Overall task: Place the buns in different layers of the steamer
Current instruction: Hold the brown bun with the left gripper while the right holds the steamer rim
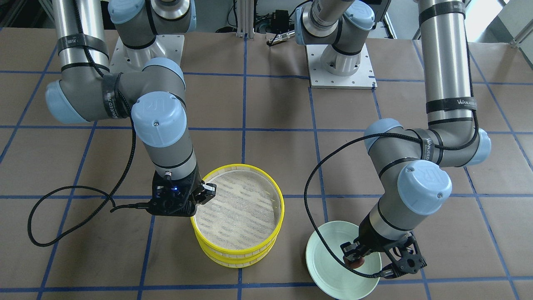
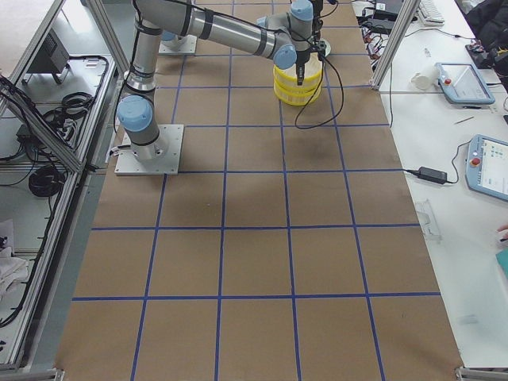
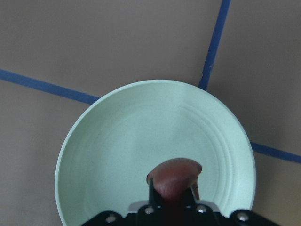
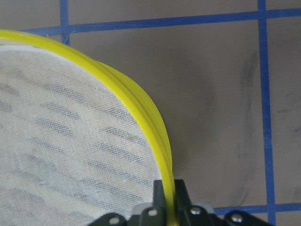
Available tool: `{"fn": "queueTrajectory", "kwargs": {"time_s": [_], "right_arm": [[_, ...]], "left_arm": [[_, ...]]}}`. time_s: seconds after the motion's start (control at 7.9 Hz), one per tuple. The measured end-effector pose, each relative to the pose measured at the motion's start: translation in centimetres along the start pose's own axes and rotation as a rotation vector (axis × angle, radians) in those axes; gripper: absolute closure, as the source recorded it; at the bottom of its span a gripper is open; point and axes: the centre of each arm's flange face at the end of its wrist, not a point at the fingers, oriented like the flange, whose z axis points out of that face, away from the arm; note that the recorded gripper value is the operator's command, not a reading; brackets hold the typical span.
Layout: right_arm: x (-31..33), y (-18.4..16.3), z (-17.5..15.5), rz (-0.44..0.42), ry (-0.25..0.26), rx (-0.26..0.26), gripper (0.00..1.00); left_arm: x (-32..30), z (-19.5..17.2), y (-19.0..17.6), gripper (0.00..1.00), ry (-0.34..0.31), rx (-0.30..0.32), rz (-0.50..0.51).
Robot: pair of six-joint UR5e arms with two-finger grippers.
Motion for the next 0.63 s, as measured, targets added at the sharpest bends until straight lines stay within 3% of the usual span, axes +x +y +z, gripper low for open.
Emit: {"fn": "queueTrajectory", "kwargs": {"time_s": [0.63], "right_arm": [[-0.1,-0.2,0.6,-0.003,0.000,0.005,1.00]], "left_arm": [[0.1,-1.8,0.3,0.95,0.004,0.003,0.001]]}}
